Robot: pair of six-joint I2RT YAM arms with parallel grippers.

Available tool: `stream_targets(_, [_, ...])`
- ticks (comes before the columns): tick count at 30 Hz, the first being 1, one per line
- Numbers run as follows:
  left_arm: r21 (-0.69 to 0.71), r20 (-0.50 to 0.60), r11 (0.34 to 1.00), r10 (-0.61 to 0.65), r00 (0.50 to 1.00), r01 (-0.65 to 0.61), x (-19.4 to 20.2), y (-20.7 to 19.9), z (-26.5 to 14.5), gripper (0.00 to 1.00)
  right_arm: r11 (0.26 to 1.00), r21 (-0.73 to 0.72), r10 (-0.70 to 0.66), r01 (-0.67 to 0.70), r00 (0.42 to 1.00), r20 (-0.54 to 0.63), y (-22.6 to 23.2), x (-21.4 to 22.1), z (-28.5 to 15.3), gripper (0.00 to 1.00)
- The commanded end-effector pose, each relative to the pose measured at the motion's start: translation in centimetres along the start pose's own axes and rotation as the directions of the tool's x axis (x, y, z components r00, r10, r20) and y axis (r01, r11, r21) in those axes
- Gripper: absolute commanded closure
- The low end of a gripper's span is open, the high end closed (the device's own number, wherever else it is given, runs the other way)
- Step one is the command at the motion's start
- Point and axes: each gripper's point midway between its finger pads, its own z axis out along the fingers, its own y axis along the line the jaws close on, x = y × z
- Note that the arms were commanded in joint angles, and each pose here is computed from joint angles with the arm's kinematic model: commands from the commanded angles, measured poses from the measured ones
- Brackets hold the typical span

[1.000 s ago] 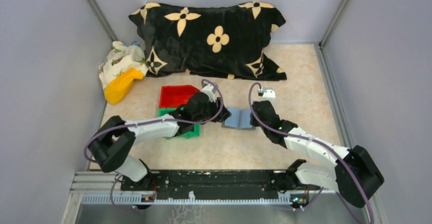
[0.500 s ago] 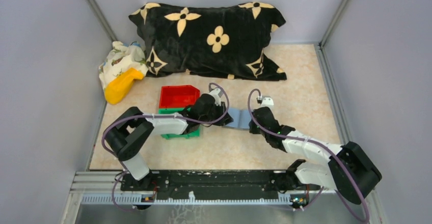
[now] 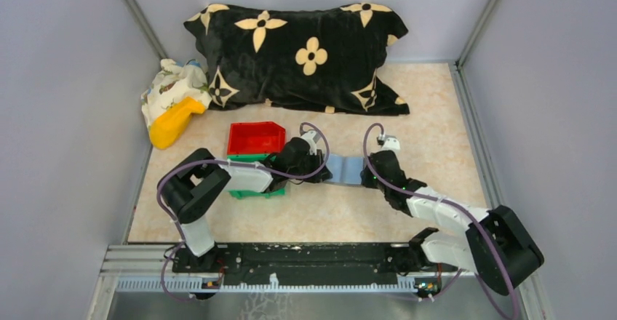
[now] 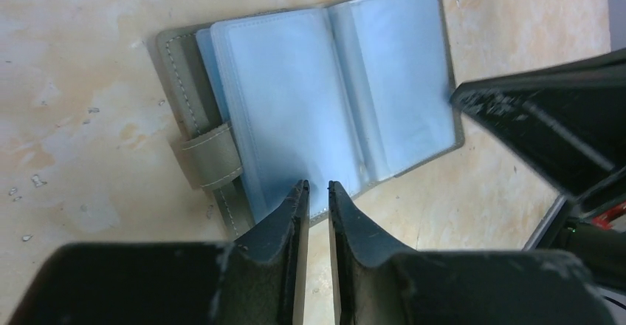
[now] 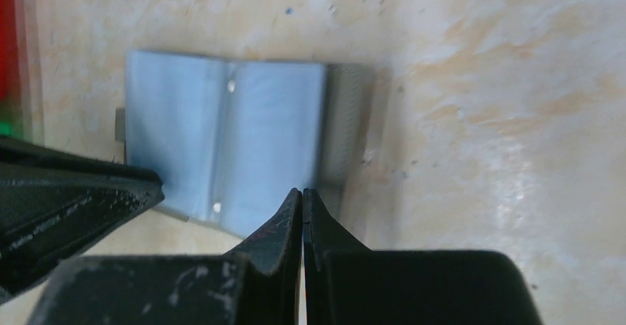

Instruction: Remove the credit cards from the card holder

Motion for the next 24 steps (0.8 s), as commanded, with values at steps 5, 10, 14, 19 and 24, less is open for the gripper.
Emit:
stream_targets(5, [-0.038,0.007,0.999,0.006,1.000,-0.006,0.3,1.1,0.0,0.79,0.999,-0.004,0.050,-0.050,0.998,0.026,-1.2,-1.8,0.3,1.00])
stream_targets(10, [-0.030,0.002,1.000,0.008,1.000,-0.008,0.4,1.0,0.2,0.79,0.996,-0.064,0.055,-0.055,0.998,0.000,-0.1,-1.1,1.0,1.00])
stream_targets(14, [-0.023,-0.013,1.000,0.003,1.000,-0.004,0.8,1.0,0.6,0.79,0.991,-0.120,0.054,-0.053,0.999,0.005,1.1,-1.5,0.8,1.00])
stream_targets(19, [0.004,-0.035,1.000,-0.010,0.999,0.010,1.4,0.7,1.2,0.78,0.983,-0.183,0.034,-0.026,0.999,0.038,3.5,-2.9,0.2,1.00])
stream_targets(24, [0.007,-0.023,1.000,-0.007,1.000,0.007,0.9,0.4,0.9,0.78,0.976,-0.216,-0.004,0.013,0.999,0.044,5.6,-3.4,0.6,1.00])
